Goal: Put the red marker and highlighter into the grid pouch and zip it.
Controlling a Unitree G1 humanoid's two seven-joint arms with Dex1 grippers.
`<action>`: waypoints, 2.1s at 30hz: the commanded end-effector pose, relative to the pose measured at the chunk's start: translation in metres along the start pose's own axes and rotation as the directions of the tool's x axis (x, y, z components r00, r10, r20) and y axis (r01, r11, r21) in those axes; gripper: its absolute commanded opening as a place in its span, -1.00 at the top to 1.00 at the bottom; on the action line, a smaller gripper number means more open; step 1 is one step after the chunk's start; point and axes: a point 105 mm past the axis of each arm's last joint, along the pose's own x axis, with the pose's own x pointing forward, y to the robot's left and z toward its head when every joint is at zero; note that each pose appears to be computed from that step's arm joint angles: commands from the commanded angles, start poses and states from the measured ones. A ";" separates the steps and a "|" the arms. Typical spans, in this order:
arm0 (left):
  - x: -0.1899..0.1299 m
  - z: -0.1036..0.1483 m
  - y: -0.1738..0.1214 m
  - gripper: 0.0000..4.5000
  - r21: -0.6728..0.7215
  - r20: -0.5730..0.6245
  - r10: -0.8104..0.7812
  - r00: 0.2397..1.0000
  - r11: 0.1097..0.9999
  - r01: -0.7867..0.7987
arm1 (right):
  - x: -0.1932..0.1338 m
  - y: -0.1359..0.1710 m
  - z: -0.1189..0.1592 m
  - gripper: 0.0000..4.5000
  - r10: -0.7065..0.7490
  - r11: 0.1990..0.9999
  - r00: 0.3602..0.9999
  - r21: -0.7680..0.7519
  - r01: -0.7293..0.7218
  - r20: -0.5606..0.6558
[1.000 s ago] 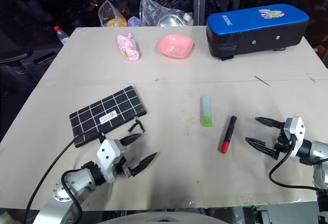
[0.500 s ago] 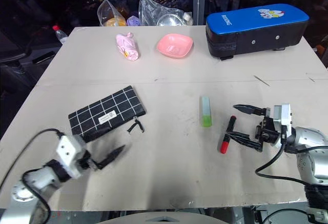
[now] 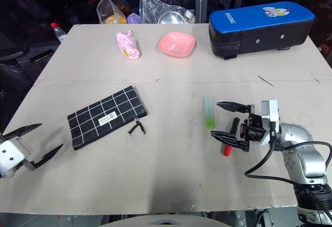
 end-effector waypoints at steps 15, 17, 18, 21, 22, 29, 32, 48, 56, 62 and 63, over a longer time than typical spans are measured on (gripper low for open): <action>0.056 0.060 -0.012 -1.00 0.449 0.266 -0.168 0.949 0.893 0.032 | 0.011 0.009 0.019 -0.97 0.027 0.999 0.999 -0.044 -0.026 0.025; 0.057 0.065 -0.012 -1.00 0.464 0.290 -0.163 0.943 0.886 0.011 | 0.010 0.010 0.018 -0.97 0.028 0.999 0.999 -0.040 -0.027 0.022; 0.057 0.066 -0.011 -1.00 0.472 0.296 -0.162 0.941 0.882 0.004 | 0.010 0.010 0.018 -0.97 0.028 0.999 0.999 -0.040 -0.027 0.021; 0.060 0.067 -0.011 -1.00 0.478 0.302 -0.148 0.942 0.878 -0.015 | 0.009 0.008 0.017 -0.97 0.027 0.999 1.000 -0.039 -0.027 0.015; 0.063 0.068 -0.011 -1.00 0.473 0.305 -0.140 0.942 0.881 -0.022 | 0.009 0.008 0.017 -0.97 0.027 0.999 1.000 -0.039 -0.027 0.014; 0.083 0.089 -0.004 -1.00 0.394 0.396 -0.016 0.918 0.906 -0.154 | 0.009 0.004 0.014 -0.97 0.019 0.999 1.000 -0.050 -0.019 0.008; 0.091 0.096 -0.005 -1.00 0.373 0.415 0.008 0.910 0.911 -0.178 | 0.009 0.003 0.013 -0.97 0.018 0.998 1.000 -0.054 -0.017 0.007; 0.112 0.105 -0.014 0.80 0.413 0.409 -0.004 0.912 0.892 -0.181 | 0.006 0.004 0.010 -1.00 -0.004 0.998 1.000 -0.066 0.004 0.004; 0.115 0.102 -0.012 0.80 0.399 0.397 0.020 0.918 0.897 -0.192 | 0.006 0.003 0.008 -1.00 -0.010 0.997 1.000 -0.071 0.011 0.007; 0.118 0.103 -0.012 0.80 0.383 0.395 0.024 0.918 0.904 -0.189 | 0.008 0.002 0.007 -1.00 -0.008 0.997 1.000 -0.073 0.009 0.010; 0.119 0.104 -0.011 0.80 0.382 0.398 0.026 0.917 0.904 -0.191 | 0.008 0.002 0.007 -1.00 -0.008 0.997 1.000 -0.073 0.009 0.011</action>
